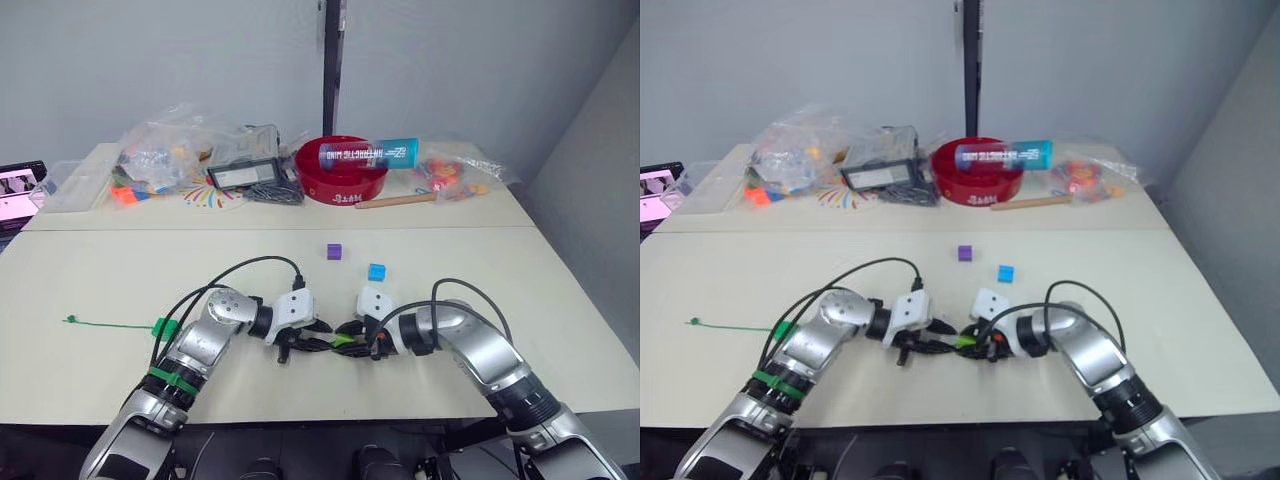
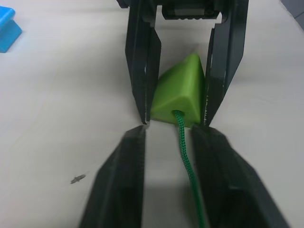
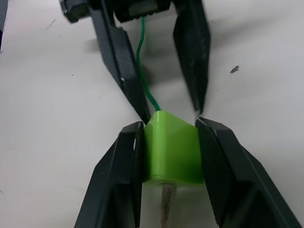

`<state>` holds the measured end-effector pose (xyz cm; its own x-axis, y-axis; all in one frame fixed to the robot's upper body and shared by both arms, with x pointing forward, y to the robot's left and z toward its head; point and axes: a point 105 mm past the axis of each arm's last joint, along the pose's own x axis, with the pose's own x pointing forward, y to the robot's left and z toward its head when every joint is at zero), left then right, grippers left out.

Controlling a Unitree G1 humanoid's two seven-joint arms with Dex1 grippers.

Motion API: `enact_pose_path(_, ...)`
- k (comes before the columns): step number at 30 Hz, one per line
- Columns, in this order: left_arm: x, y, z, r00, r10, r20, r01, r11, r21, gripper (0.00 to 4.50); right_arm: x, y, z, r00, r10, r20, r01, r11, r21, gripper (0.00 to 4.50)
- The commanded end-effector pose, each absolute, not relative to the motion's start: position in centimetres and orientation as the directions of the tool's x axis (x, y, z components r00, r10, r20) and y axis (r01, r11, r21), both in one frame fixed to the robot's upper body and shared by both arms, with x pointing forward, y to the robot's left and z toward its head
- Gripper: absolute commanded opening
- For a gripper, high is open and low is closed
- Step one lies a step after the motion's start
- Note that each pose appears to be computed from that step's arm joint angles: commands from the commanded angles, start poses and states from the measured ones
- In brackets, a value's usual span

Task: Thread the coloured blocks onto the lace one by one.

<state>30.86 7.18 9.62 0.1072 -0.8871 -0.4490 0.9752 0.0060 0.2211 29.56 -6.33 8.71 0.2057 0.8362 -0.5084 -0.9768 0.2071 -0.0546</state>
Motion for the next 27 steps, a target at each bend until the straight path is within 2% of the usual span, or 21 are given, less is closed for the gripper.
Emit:
enact_pose_path(1,30.4,7.5,11.4,0.093,-0.899,-0.429,0.968,-0.02,0.252,3.13,29.3,-6.3,9.5,0.201,0.857,-0.474,-0.978,0.203,-0.048,2.86)
enact_pose_path(2,30.2,7.5,11.5,0.084,-0.896,-0.436,0.967,-0.031,0.252,3.47,29.3,-6.5,9.9,0.207,0.861,-0.465,-0.977,0.207,-0.051,3.25)
enact_pose_path(6,30.0,6.9,11.6,0.069,-0.9,-0.43,0.966,-0.048,0.254,3.48,28.8,-7.4,11.4,0.227,0.875,-0.428,-0.973,0.222,-0.062,4.49)
enact_pose_path(13,29.9,4.6,10.9,0.011,-0.912,-0.41,0.965,-0.098,0.244,3.48,26.8,-10.1,13.2,0.301,0.862,-0.408,-0.953,0.291,-0.09,4.49)
enact_pose_path(20,30.4,3.4,9.6,-0.028,-0.906,-0.422,0.965,-0.134,0.224,3.48,26.1,-10.8,12.1,0.371,0.824,-0.428,-0.925,0.367,-0.095,4.49)
enact_pose_path(26,30.1,3.6,8.1,-0.071,-0.88,-0.469,0.966,-0.177,0.187,3.48,26.6,-10.3,11.2,0.405,0.808,-0.428,-0.91,0.402,-0.104,4.49)
enact_pose_path(27,30.1,3.8,7.8,-0.074,-0.876,-0.477,0.967,-0.18,0.18,3.22,26.7,-10.3,10.9,0.407,0.804,-0.433,-0.909,0.405,-0.102,4.5)
